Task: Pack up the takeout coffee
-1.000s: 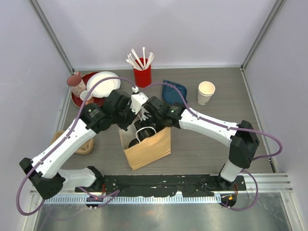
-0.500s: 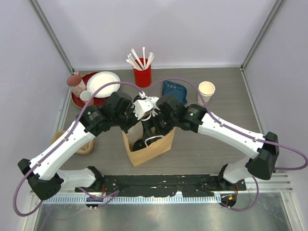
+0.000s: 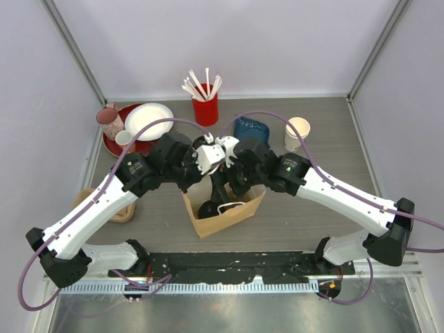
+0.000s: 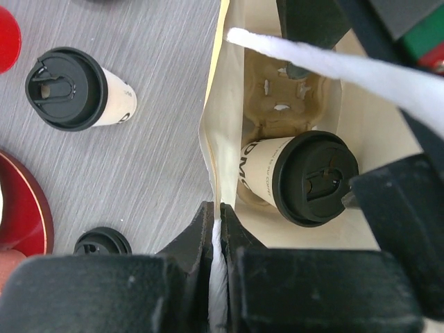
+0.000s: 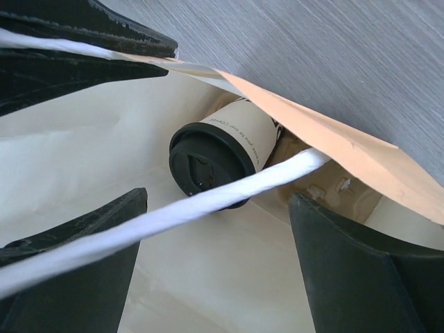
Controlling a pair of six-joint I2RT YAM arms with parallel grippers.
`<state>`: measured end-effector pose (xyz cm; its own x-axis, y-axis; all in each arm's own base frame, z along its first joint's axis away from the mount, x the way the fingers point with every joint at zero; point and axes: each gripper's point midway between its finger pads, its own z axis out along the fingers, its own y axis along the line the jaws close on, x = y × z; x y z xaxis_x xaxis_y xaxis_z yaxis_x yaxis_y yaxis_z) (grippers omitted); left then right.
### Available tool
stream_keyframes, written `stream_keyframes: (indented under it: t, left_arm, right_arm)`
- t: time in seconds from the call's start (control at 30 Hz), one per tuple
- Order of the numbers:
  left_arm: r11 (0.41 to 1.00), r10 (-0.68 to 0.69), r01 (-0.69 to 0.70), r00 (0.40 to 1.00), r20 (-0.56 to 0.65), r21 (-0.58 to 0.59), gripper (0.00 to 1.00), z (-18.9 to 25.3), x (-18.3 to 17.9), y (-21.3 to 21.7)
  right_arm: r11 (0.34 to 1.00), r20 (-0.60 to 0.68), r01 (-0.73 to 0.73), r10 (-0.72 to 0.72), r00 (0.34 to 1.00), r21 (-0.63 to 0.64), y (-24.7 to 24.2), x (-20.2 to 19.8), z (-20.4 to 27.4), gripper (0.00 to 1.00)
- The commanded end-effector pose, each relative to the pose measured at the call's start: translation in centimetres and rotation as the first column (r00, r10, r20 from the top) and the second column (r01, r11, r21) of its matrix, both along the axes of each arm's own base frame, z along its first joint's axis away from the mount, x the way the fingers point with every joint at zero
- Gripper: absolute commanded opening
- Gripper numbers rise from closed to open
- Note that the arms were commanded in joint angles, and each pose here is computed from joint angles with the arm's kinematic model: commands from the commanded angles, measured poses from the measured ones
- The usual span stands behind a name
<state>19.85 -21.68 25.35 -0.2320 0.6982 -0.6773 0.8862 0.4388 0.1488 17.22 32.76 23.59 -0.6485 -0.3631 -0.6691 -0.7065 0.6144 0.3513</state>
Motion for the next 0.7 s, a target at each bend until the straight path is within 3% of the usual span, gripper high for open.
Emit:
stream_keyframes:
  t: [0.0,0.23,0.4,0.67]
  left_arm:
    - [0.995,-0.026,0.032,0.997,-0.07,0.093,0.0,-1.9,-1.5,1.4]
    - [0.996,-0.025,0.031,0.997,-0.07,0.088,0.0,-1.7,-1.4,1.3]
    - [0.997,-0.027,0.033,0.997,-0.073,0.077,0.0,-1.3,-1.4,1.0]
    - [0.996,-0.028,0.033,0.997,-0.07,0.077,0.0,-1.2,-1.5,1.1]
  right_arm:
    - [0.953,0.247,0.006,-0.085,0.965,0.302,0.7,2.0,10.6,0.88]
    - [0.928,0.292,-0.018,-0.099,0.951,0.373,0.5,1.7,12.3,0.88]
    - [0.951,0.282,0.019,-0.11,0.953,0.308,0.0,2.3,10.6,0.88]
    - [0.95,0.312,0.026,-0.128,0.941,0.312,-1.2,2.2,11.1,0.88]
